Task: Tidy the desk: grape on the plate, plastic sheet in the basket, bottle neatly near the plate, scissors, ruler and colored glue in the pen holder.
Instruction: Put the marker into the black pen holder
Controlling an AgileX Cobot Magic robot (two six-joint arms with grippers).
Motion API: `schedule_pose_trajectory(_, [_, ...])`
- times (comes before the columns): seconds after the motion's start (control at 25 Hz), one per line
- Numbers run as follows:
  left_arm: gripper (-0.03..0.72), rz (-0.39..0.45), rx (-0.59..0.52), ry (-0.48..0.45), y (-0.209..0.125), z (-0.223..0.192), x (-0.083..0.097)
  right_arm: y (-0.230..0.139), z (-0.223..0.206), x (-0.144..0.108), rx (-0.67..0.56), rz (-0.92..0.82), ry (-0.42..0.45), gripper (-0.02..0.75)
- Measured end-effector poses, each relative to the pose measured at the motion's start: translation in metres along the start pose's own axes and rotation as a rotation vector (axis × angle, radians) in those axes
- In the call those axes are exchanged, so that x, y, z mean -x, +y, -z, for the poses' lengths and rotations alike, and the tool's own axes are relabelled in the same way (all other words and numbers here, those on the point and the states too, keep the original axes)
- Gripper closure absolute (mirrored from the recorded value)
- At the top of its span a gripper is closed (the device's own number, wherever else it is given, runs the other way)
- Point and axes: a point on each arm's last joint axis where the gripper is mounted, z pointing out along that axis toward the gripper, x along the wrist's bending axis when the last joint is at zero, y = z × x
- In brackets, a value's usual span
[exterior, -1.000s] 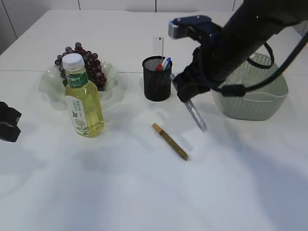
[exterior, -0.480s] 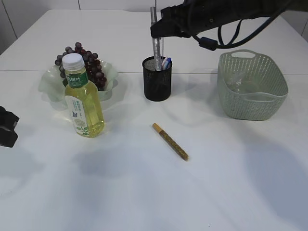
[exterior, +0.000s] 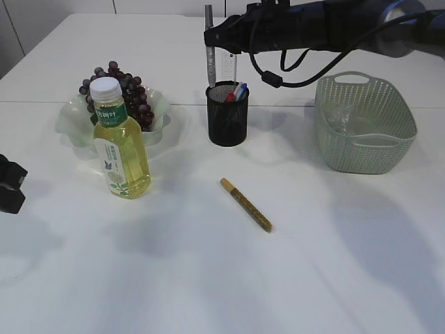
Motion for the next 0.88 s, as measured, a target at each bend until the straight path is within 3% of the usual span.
schedule_pose_trajectory(0.4, [0.442, -0.001, -0.002, 0.002, 0.0, 0.0, 0.0, -0.035, -0.022, 0.027, -0.009, 0.039, -0.088, 0.62])
schedule_pose_trajectory(0.48, [0.442, -0.001, -0.002, 0.002, 0.0, 0.0, 0.0, -0.038, -0.023, 0.029, -0.012, 0.038, -0.092, 0.573])
schedule_pose_trajectory(0.68, [0.442, -0.001, -0.002, 0.002, 0.0, 0.0, 0.0, -0.037, -0.023, 0.029, -0.002, 0.028, -0.091, 0.338])
schedule_pose_trajectory(0.88, [0.442, -0.002, -0.002, 0.003, 0.0, 0.0, 0.0, -0.025, -0.018, 0.026, 0.024, -0.06, -0.102, 0.286])
